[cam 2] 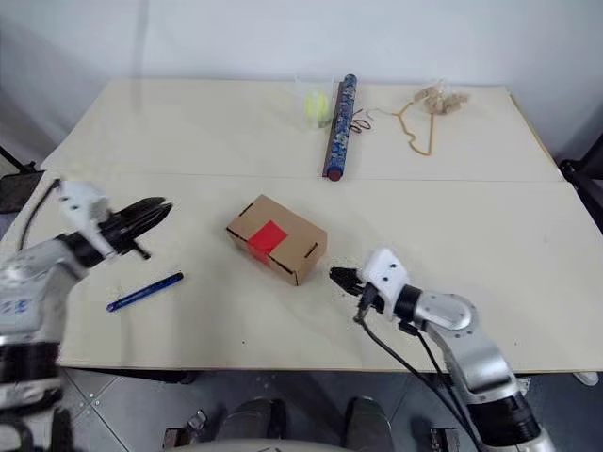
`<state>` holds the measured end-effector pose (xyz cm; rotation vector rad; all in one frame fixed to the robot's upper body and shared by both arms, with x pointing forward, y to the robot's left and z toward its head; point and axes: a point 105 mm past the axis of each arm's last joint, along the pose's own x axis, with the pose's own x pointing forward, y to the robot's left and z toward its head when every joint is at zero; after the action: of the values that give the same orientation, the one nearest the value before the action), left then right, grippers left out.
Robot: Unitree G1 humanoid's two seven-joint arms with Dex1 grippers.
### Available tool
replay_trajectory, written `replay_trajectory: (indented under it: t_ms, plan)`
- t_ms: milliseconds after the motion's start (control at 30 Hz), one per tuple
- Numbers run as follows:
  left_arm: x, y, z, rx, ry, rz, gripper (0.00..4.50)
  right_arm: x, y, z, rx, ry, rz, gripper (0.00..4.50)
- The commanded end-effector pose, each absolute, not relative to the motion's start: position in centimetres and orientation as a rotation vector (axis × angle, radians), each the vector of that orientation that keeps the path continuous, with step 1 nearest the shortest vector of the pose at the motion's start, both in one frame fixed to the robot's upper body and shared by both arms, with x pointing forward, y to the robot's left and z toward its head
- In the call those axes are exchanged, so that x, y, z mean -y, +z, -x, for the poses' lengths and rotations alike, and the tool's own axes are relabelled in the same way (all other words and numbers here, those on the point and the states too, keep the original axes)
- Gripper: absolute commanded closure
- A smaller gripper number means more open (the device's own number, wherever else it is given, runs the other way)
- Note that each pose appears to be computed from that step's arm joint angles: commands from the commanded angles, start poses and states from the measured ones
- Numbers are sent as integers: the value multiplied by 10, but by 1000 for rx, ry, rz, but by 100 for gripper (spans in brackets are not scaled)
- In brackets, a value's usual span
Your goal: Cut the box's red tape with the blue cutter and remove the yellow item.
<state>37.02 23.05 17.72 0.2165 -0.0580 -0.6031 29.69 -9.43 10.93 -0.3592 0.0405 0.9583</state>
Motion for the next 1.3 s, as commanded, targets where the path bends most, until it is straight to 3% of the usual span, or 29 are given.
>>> replay_trajectory:
  t_ms: [33, 200, 400, 600, 733, 833, 967, 1133, 1300]
  plan:
    - [-198, 173, -385, 31, -698, -265, 448, 81, 113, -310, -41, 916, 325, 450]
    - [-162, 162, -381, -35, -882, -251, 448, 75, 121, -322, -41, 907, 306, 450]
    - [-134, 152, -338, -152, -1142, -162, 448, 90, 140, -339, -22, 852, 281, 450]
    - [-111, 146, -299, -198, -1309, -122, 448, 144, 156, -374, -14, 601, 423, 450]
    - [-111, 175, -289, -80, -1360, -50, 448, 172, 171, -374, 4, 535, 457, 450]
    - [-123, 220, -304, 50, -1340, 50, 448, 168, 158, -344, -87, 710, 415, 450]
    - [-126, 239, -331, 109, -1256, 85, 448, 163, 139, -319, -207, 809, 374, 450]
    - [-104, 182, -380, -79, -1126, -181, 448, 128, 114, -291, -336, 900, 249, 450]
    - [-88, 149, -369, -231, -1243, -237, 448, 118, 122, -301, -303, 829, 225, 450]
